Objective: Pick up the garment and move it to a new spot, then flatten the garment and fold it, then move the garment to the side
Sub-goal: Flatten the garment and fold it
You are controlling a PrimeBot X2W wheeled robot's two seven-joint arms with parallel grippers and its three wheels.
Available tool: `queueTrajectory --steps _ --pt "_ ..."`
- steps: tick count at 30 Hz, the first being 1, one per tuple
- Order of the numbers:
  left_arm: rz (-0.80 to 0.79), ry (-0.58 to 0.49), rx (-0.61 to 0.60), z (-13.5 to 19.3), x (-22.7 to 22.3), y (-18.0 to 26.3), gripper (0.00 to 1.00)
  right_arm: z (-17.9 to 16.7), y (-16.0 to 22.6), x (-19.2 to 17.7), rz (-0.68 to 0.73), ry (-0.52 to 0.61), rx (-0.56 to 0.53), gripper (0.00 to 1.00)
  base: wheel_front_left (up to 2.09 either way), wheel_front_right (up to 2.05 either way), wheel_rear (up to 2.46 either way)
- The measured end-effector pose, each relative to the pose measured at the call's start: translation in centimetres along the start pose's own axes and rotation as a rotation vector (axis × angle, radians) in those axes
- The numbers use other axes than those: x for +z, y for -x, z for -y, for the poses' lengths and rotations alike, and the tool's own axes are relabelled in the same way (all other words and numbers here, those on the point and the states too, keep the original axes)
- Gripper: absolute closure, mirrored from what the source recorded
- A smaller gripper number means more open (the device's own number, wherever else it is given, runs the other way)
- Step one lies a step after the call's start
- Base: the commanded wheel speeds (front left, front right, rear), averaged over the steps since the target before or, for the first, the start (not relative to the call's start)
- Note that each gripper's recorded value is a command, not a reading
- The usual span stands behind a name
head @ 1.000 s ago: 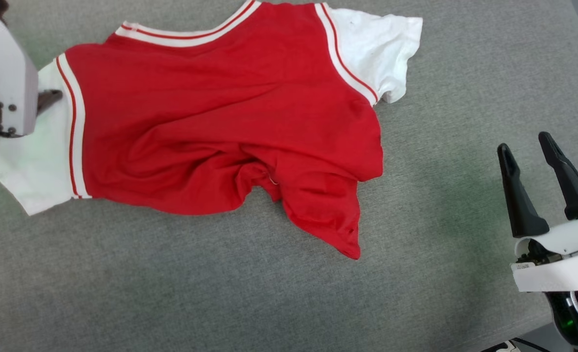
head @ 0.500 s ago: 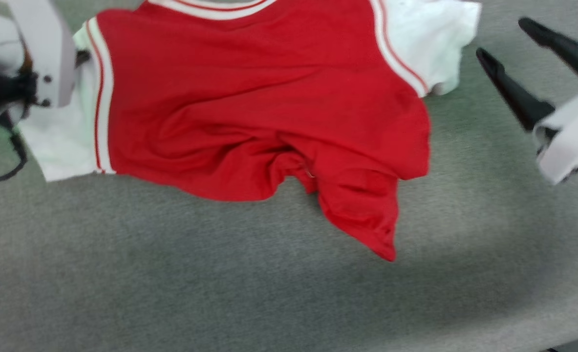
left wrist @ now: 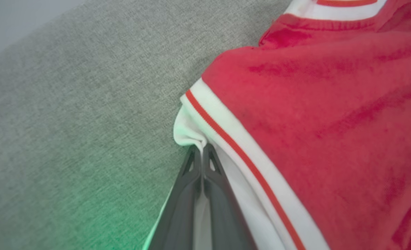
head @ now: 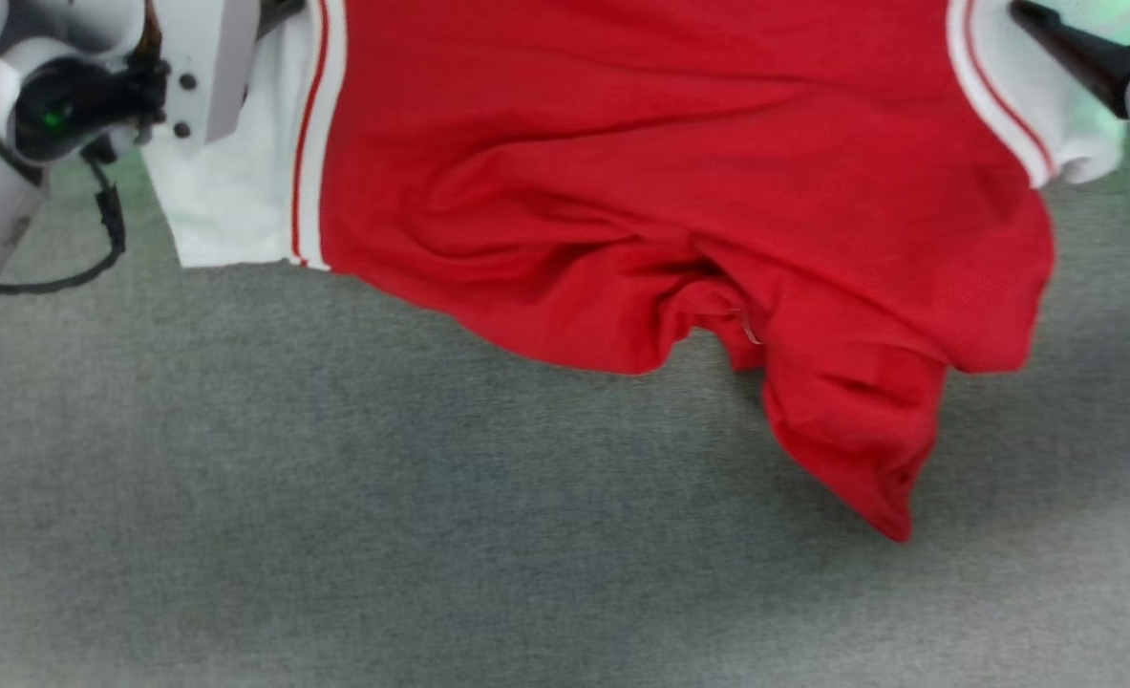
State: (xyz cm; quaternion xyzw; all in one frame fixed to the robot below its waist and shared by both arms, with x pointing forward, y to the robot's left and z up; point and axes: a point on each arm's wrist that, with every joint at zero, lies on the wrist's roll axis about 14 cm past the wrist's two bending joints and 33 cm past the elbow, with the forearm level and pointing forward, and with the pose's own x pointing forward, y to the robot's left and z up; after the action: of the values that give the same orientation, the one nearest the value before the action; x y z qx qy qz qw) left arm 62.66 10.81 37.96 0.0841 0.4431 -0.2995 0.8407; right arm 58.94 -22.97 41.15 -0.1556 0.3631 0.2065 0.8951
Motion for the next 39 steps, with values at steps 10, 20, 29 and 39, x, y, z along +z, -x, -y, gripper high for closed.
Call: queueTrajectory --steps 10,20,29,39 --pt "0.018 0.017 -0.025 -0.1 -0.6 -0.5 1.0 0.3 -3.3 -0.5 -0.086 -0.004 0.02 0.51 0.0 0.0 0.0" --pt "0.125 0.071 -0.039 0.4 0.7 0.3 1.0 1.1 -2.3 0.0 -0.058 -0.012 -0.007 1.0 0.0 0.0 0.0" --pt "0.5 0.165 0.02 -1.1 8.2 4.4 1.0 4.8 -0.1 8.1 0.226 -0.085 -0.132 1.0 0.0 0.0 0.0" --pt "1.195 0.204 0.218 -4.0 23.1 19.9 1.0 10.4 10.5 23.6 0.83 -0.1 -0.38 1.0 0.0 0.0 0.0"
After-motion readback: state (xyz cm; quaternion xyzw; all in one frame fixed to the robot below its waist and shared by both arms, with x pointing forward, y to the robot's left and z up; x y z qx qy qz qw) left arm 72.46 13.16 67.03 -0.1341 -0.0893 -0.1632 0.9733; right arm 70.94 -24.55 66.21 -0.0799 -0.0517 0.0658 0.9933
